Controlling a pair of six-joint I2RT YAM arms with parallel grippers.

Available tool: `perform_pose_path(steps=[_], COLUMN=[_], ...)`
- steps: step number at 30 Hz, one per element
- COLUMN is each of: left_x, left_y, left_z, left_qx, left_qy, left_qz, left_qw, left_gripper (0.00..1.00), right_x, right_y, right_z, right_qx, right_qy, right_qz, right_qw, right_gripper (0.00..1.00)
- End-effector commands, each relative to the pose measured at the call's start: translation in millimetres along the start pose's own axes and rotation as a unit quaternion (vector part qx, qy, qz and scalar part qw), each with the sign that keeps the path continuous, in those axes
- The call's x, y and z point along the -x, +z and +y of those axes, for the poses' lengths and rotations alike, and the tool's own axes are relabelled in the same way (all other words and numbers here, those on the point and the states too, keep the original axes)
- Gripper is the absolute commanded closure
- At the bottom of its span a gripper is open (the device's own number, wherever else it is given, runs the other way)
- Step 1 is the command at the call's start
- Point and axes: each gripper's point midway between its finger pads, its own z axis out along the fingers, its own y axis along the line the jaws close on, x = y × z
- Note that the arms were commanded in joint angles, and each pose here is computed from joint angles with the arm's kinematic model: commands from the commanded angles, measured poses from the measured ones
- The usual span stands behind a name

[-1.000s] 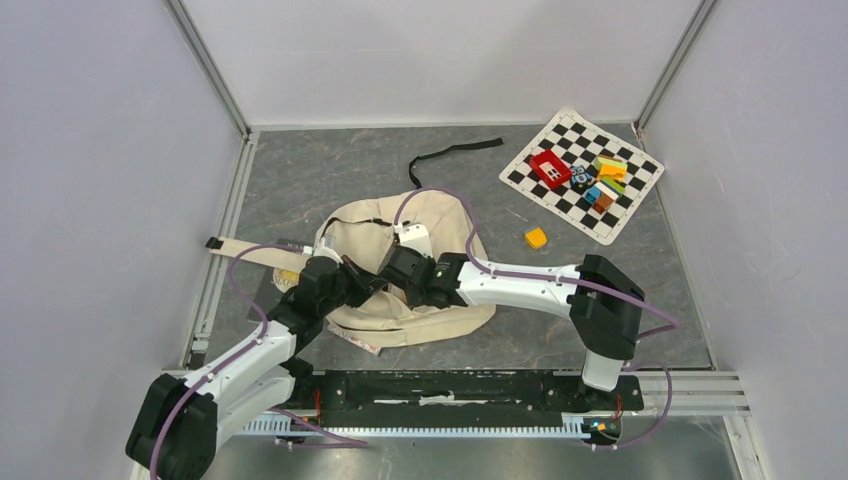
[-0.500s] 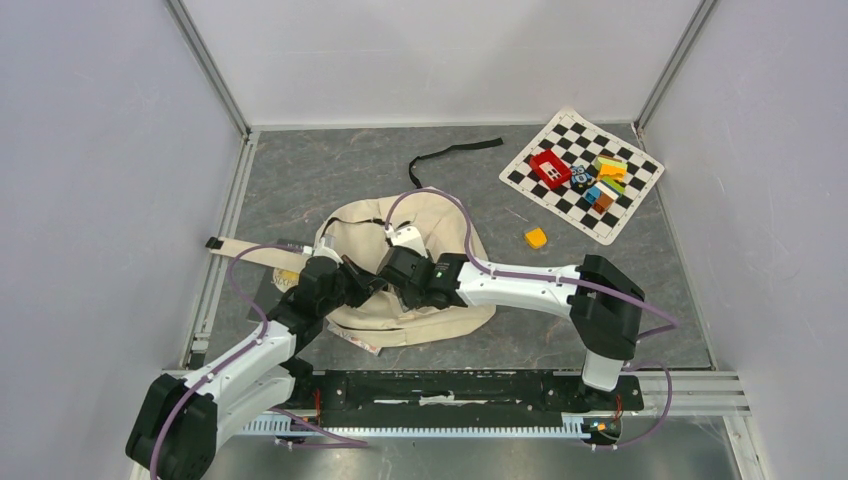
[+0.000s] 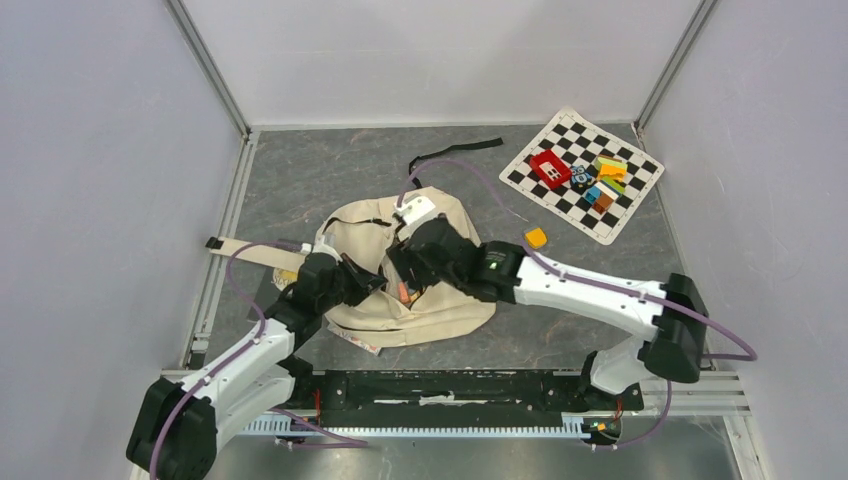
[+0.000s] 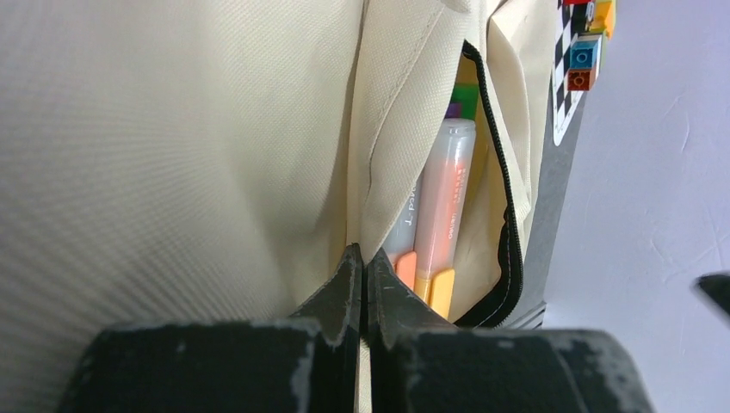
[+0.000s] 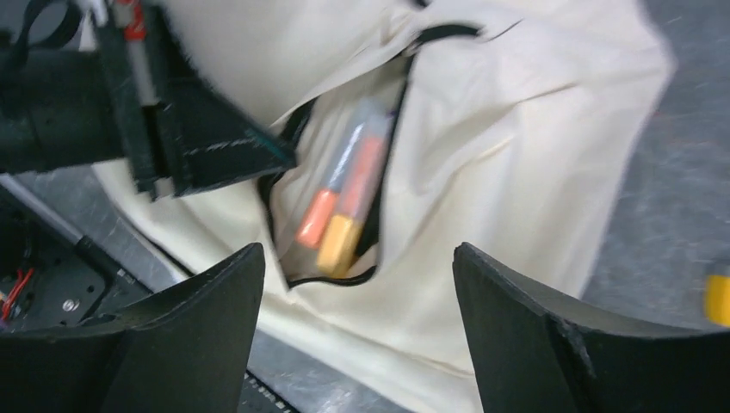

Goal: Pack the student bag
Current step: Place the stationery in the student bag, then pick up the stationery from the center of the board.

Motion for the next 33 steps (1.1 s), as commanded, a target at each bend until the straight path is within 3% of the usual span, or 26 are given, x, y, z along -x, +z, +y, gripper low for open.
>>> perform_pose_path(steps=[1, 10, 12, 17, 25, 33], left_x=[3, 3, 4, 1, -1, 2], left_y=[-8, -12, -13, -15, -14, -7], left_z=[-10, -17, -21, -33, -33, -40], left_qx=[0.001, 0.025, 0.026, 0.014, 0.012, -0.009], left_qy=[0.047, 0.117, 0.128, 0.156, 0.21, 0.221], left_qz=[0.019, 0.071, 0.082, 0.122, 0.165, 0.16], left_qw=[0.999, 0.99, 0.988, 0.98, 0.964, 0.962], left_gripper=[0.98, 0.98, 0.98, 0.98, 0.98, 0.98], right_x=[29, -39, -56, -90, -129, -136], right_y=[-16, 0, 5, 11, 28, 45], right_z=[-65, -224, -244, -289, -326, -333], right_qx=[-0.053, -0.176, -0.178, -0.206, -0.196, -0.171], right_qy=[-0.005, 0.065, 0.073, 0.11, 0.147, 0.132], right_qz=[-0.036, 0.056, 0.069, 0.087, 0.121, 0.141], right_qw=[0.998, 0.981, 0.979, 0.969, 0.962, 0.966], right_gripper=[0.16, 0.15, 0.09, 0.07, 0.11, 0.19])
